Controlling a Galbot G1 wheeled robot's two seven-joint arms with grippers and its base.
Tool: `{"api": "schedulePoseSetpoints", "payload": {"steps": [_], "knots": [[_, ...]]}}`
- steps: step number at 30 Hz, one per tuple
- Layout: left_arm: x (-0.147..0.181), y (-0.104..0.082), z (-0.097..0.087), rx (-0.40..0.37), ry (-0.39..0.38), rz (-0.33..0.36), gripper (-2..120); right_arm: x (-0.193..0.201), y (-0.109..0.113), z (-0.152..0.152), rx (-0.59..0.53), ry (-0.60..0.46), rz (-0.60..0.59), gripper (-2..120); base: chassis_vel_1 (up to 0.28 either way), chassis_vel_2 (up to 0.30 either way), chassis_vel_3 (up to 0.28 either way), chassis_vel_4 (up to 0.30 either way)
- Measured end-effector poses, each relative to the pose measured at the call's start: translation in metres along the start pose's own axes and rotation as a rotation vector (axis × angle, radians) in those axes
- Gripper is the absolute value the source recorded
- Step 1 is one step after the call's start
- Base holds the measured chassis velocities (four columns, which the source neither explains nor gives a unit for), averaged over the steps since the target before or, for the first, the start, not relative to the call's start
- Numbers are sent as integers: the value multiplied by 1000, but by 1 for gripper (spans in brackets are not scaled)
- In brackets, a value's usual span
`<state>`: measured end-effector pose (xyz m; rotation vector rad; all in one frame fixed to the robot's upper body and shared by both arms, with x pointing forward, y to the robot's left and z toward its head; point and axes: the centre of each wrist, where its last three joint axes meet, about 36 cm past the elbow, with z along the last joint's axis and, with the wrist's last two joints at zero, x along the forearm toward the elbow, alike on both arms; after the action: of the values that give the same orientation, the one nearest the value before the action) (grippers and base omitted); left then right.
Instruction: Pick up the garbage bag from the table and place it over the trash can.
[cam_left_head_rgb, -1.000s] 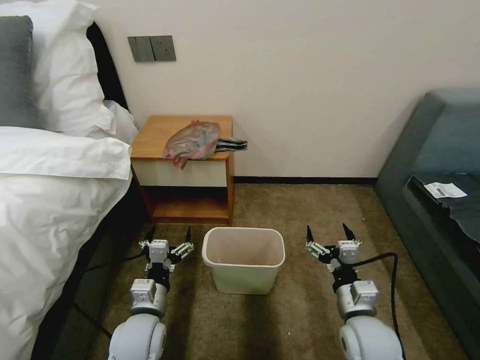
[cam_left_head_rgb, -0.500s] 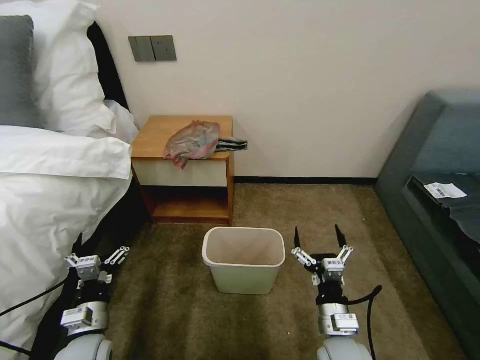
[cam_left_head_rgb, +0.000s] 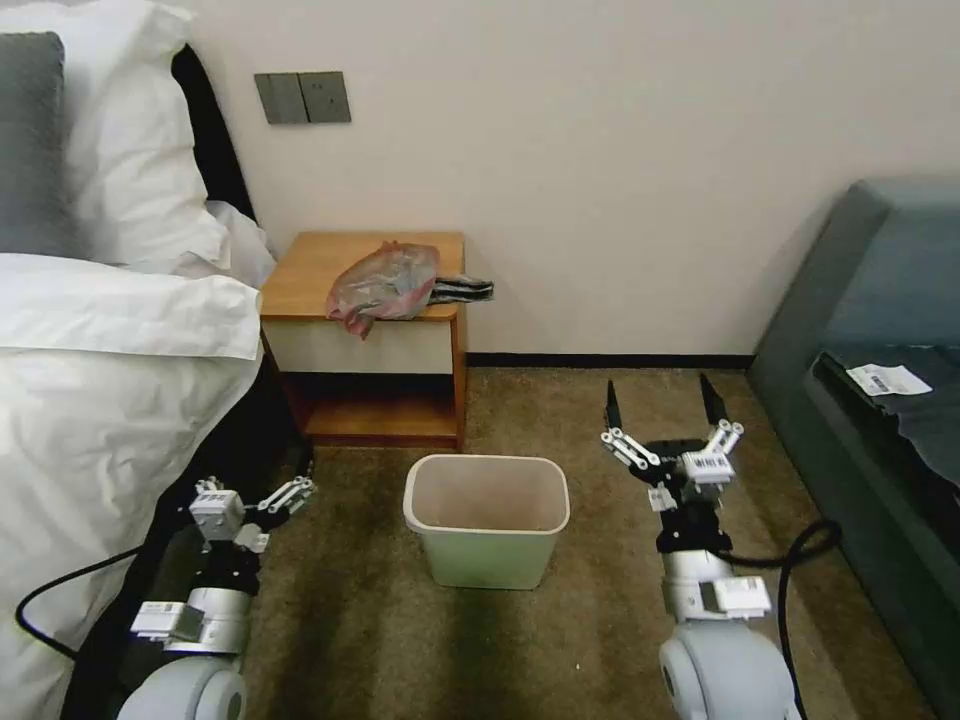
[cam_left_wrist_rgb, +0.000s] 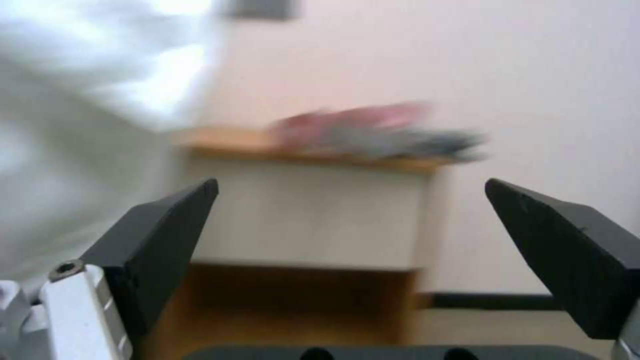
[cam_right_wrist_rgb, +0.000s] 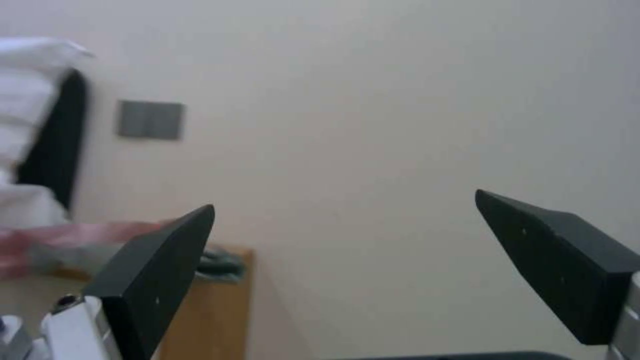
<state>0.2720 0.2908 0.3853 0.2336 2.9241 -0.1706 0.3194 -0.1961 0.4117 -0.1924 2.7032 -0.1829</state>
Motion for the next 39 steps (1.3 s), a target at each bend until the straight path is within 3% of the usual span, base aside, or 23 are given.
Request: {"api": "schedulePoseSetpoints", "payload": {"steps": [5, 8, 13, 16, 17, 21, 22, 25, 34, 39], "knots": [[3, -6, -5, -2, -21, 13, 99, -16, -9, 18, -19, -6, -56, 100, 0, 0, 0, 0], [7, -15, -5, 28, -19, -44, 99, -40, -19, 46, 54, -1, -108, 100, 0, 0, 0, 0], [10, -20, -3, 43, -13, -66, 98, -67, -18, 74, 109, -25, -166, 100, 0, 0, 0, 0], [11, -22, -1, 49, -9, -82, 98, -96, -14, 95, 287, 7, -245, 100, 0, 0, 0, 0], [11, -22, -1, 49, -9, -82, 98, -96, -14, 95, 287, 7, -245, 100, 0, 0, 0, 0], [10, -15, 8, 44, 20, -106, 98, -141, -7, 118, 544, -11, -323, 100, 0, 0, 0, 0], [10, -15, 8, 44, 20, -106, 98, -141, -7, 118, 544, -11, -323, 100, 0, 0, 0, 0], [8, -11, 14, 46, 40, -128, 98, -201, -10, 121, 714, -55, -361, 100, 0, 0, 0, 0], [1, -11, 25, 69, 53, -140, 98, -293, 7, 141, 856, -2, -509, 100, 0, 0, 0, 0], [0, -12, 28, 77, 54, -143, 98, -318, 14, 145, 886, 18, -541, 100, 0, 0, 0, 0]]}}
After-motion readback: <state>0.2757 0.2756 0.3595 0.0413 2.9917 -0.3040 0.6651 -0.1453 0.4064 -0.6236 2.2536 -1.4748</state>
